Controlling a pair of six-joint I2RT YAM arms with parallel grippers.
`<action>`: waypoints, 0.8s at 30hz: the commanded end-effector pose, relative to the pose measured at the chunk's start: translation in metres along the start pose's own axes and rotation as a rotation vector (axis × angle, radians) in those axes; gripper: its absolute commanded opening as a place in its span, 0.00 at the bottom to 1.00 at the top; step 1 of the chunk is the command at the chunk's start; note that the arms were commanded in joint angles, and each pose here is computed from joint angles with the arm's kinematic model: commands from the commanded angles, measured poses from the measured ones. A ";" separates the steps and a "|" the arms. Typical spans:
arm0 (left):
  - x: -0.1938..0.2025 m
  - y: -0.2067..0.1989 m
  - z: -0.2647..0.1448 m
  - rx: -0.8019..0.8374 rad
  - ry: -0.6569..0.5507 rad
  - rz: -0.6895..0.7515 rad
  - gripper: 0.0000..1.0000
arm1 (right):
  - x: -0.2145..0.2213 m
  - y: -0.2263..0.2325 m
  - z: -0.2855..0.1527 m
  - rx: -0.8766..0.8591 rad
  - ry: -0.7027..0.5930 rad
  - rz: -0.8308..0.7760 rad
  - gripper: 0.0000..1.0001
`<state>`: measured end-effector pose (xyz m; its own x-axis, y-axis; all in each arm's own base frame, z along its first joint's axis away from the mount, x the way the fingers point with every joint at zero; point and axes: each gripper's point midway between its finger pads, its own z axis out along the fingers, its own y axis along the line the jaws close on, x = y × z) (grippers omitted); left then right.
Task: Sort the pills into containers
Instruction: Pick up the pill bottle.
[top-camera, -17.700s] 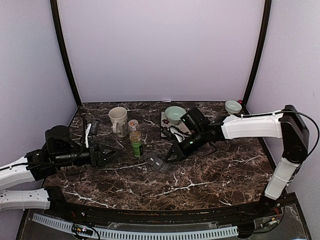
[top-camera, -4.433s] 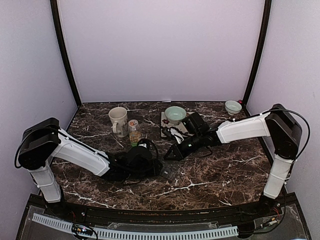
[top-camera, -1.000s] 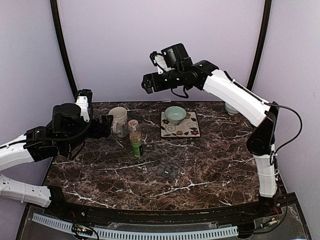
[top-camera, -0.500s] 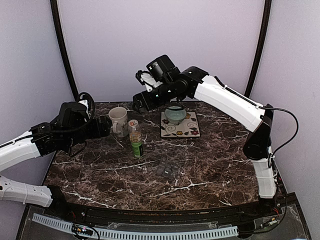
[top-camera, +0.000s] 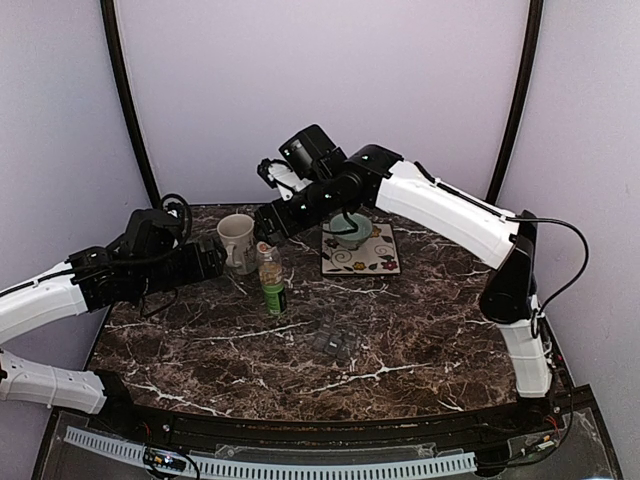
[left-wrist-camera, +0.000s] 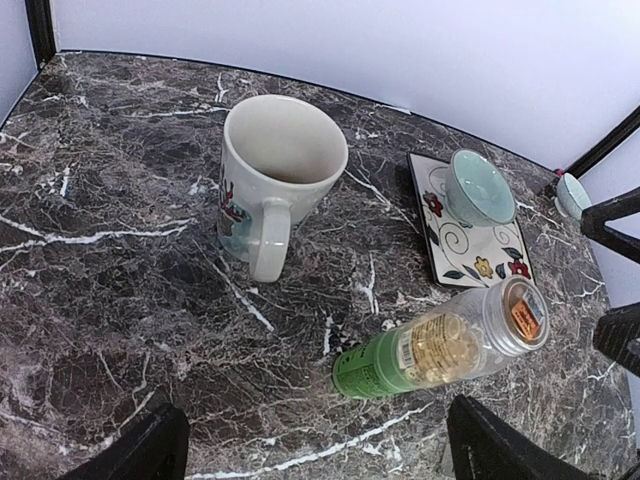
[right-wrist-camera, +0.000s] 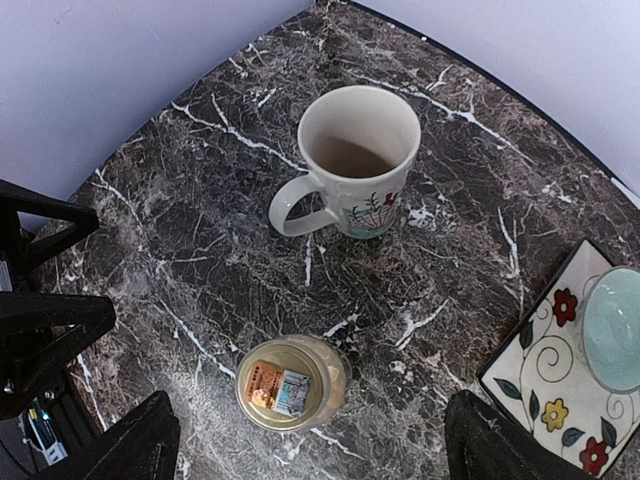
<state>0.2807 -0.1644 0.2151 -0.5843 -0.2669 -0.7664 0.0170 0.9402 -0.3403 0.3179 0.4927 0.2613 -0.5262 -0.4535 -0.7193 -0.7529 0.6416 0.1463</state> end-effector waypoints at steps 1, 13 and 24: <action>0.012 0.007 0.003 -0.010 0.039 -0.027 0.93 | 0.010 0.012 0.015 -0.031 0.025 0.000 0.93; 0.015 0.009 0.003 -0.015 0.049 -0.030 0.93 | 0.017 0.017 0.031 -0.058 0.048 0.001 0.93; 0.016 0.011 0.005 -0.020 0.051 -0.027 0.93 | 0.021 0.019 0.040 -0.063 0.063 -0.002 0.90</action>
<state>0.2790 -0.1640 0.2070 -0.6042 -0.2943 -0.7405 -0.0029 0.9301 -0.3673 0.3112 0.5101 0.2072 -0.5614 -0.5177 -0.6456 -0.7668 0.6189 0.1704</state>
